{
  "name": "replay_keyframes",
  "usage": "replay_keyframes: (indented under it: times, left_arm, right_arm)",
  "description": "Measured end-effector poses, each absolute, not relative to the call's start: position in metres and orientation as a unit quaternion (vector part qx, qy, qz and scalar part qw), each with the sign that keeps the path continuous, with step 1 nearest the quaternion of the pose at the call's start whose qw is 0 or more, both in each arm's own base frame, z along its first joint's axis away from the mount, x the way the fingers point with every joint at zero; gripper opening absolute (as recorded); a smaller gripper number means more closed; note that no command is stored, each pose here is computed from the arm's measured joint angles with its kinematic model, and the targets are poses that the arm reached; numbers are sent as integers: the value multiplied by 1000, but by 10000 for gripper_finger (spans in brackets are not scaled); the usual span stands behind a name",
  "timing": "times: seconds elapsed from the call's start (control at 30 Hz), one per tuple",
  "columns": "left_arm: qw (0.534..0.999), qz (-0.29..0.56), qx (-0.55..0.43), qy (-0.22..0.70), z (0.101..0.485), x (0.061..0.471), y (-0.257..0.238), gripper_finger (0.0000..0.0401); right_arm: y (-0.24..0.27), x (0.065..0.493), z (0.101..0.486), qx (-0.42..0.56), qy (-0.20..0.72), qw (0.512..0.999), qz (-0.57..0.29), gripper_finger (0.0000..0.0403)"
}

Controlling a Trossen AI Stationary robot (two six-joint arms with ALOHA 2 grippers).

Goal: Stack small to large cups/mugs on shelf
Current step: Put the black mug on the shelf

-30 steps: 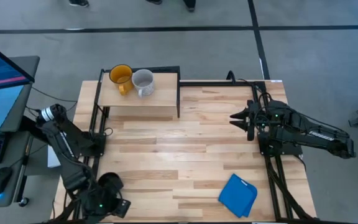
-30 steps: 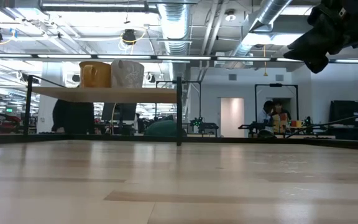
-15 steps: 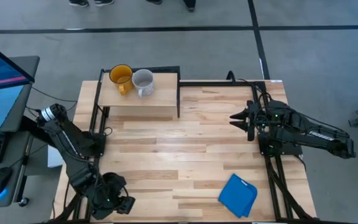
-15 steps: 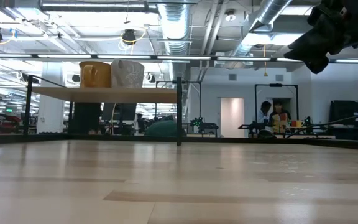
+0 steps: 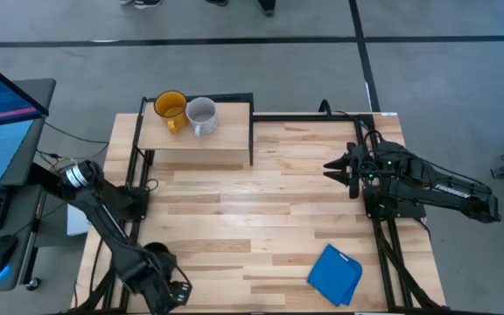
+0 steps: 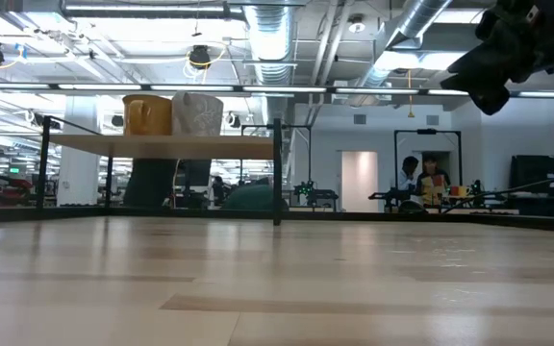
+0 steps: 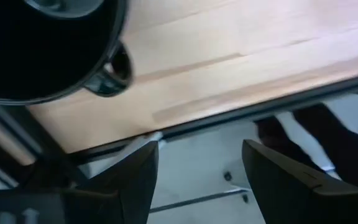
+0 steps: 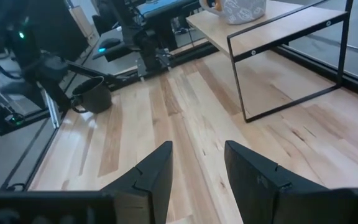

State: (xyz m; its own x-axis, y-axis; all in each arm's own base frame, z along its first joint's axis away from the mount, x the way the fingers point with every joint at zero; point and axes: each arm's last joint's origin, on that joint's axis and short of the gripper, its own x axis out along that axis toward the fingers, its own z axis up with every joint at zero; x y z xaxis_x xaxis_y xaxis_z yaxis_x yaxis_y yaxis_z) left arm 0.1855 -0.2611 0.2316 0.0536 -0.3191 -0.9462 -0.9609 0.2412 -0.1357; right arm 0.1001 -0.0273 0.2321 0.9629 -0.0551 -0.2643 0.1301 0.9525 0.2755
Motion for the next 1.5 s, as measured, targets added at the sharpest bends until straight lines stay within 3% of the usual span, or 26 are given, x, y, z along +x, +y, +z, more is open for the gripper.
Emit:
replay_keyframes:
  times: [0.17, 0.4, 0.57, 0.87, 1.23, 1.5]
  left_arm:
    - [469, 353, -499, 637, 215, 185, -267, 224]
    - [469, 402, -464, 635, 206, 182, -261, 223]
    - [433, 431, -437, 661, 207, 173, -258, 223]
    - [461, 443, -435, 634, 206, 178, -252, 223]
    - [452, 466, -403, 644, 188, 166, -244, 223]
    - [471, 490, -395, 618, 174, 169, -229, 223]
  right_arm:
    - [-27, 101, 234, 158, 119, 979, -40, 169]
    - [-27, 101, 234, 164, 119, 979, -40, 169]
    - [-27, 101, 234, 170, 119, 978, -39, 169]
    - [-27, 101, 234, 169, 118, 978, -39, 169]
    - [-27, 101, 234, 169, 118, 978, -39, 169]
    - [-27, 101, 235, 168, 115, 978, -39, 169]
